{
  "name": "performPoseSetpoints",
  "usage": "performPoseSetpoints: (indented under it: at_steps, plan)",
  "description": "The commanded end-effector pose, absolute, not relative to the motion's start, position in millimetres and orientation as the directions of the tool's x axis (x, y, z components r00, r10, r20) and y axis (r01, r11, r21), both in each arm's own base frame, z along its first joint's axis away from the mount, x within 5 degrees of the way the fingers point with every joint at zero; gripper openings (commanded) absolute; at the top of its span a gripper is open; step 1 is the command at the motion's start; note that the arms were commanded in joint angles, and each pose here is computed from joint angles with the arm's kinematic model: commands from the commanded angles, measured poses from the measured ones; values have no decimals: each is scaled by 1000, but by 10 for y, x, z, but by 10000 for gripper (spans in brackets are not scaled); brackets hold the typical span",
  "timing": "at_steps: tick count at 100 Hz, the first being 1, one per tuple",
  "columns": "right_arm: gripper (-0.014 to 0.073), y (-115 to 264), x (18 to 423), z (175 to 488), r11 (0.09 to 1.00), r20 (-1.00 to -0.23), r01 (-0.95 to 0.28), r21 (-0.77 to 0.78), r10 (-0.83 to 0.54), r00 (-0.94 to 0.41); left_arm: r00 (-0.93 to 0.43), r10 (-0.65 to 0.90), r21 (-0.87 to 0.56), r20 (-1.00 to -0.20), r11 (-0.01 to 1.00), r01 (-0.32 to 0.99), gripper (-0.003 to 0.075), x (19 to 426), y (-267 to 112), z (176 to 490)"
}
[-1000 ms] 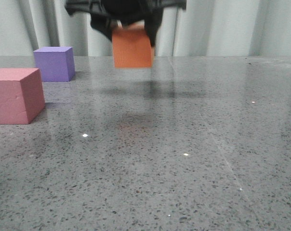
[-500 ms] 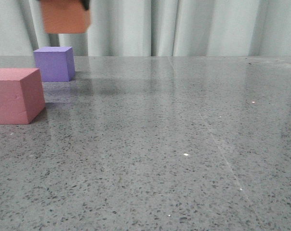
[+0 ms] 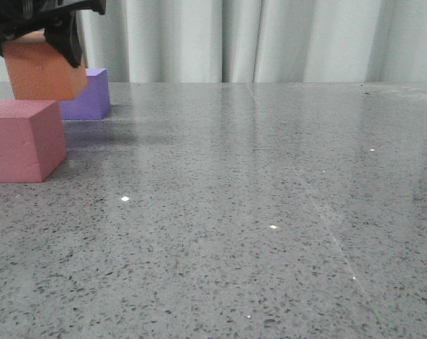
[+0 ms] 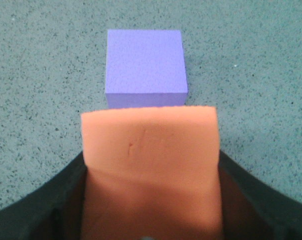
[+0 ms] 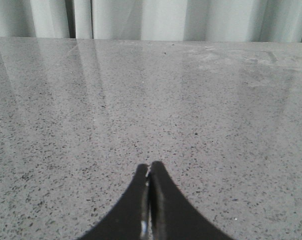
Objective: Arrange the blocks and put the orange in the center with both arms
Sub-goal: 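Lower the orange cube between the purple and pink cubes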
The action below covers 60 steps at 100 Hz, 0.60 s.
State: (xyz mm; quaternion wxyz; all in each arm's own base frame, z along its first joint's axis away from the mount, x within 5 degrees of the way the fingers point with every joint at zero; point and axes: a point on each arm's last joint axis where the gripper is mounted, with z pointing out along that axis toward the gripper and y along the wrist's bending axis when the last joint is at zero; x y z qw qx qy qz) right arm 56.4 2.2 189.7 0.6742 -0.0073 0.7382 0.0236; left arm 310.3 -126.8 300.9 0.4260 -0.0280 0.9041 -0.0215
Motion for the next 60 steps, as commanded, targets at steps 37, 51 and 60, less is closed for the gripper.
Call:
performPoseSetpoints:
  at_steps: [37,51,60]
  plan:
    - [-59,23,546,2033,999,-999,-46,22,23,28,-593,-66,-98,-803,995,22,143,3212,-1270,2982]
    - [-59,23,546,2033,999,-999,-46,22,23,28,-609,-58,-88,-791,996,19,176,3245,-1285,2907]
    - [-59,23,546,2033,999,-999,-46,22,23,28,-612,-57,-86,-788,996,19,221,3252,-1288,2891]
